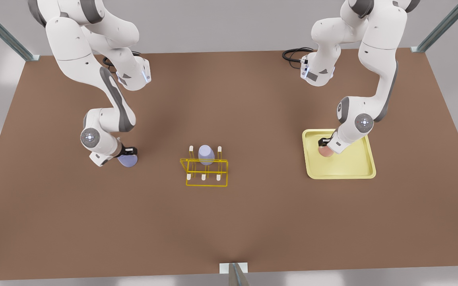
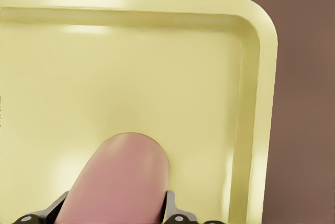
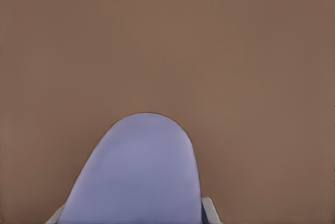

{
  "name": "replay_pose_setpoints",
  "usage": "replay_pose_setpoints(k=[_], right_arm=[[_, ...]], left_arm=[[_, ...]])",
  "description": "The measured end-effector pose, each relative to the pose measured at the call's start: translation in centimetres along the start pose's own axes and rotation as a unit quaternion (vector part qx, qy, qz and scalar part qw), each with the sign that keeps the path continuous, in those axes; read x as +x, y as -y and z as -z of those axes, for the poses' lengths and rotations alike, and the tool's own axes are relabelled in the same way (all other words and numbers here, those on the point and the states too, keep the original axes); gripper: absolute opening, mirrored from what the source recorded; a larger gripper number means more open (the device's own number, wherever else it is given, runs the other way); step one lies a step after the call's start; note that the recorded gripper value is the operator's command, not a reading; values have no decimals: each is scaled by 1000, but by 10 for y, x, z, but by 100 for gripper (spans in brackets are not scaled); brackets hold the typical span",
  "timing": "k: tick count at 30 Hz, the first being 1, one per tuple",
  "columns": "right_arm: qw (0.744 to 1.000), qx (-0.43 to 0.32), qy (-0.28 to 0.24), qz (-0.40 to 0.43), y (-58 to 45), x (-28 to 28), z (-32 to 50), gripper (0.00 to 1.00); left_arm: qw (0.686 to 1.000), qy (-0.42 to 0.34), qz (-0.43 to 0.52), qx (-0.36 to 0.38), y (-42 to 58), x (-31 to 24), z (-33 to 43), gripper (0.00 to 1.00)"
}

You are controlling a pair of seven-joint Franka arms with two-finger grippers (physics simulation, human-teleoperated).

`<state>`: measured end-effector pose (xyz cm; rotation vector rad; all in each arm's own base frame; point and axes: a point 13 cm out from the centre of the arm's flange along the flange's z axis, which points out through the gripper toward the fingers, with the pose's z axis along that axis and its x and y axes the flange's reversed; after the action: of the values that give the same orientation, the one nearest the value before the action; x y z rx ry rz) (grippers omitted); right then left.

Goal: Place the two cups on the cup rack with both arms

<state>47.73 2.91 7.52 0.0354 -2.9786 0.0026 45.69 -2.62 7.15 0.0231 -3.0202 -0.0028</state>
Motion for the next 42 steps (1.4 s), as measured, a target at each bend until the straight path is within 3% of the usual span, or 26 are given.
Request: replay_pose_setpoints(k=[6, 12, 16, 22, 31, 35, 42], right_arm=[[1000, -11, 9, 2, -8, -19, 21, 62], [999, -28, 32, 25, -40, -54, 78, 62], [997, -47, 44, 52, -83, -72, 116, 62], [988, -85, 73, 105, -174, -91, 173, 62], [978, -116, 80, 151, -261, -95, 195, 63], [977, -126, 73, 155, -276, -95, 189, 63], [975, -137, 63, 162, -293, -96, 176, 63]], left_arm=[[1000, 24, 3, 0, -2, -17, 23, 81], [995, 101, -1, 14, 33, -173, 168, 81], [995, 89, -29, 35, 132, -212, 208, 81], [993, 70, 4, 93, 271, -226, 219, 82], [975, 21, 89, 201, 434, -187, 224, 82], [970, -4, 109, 216, 497, -159, 205, 82], [966, -52, 162, 194, 516, -133, 174, 82]])
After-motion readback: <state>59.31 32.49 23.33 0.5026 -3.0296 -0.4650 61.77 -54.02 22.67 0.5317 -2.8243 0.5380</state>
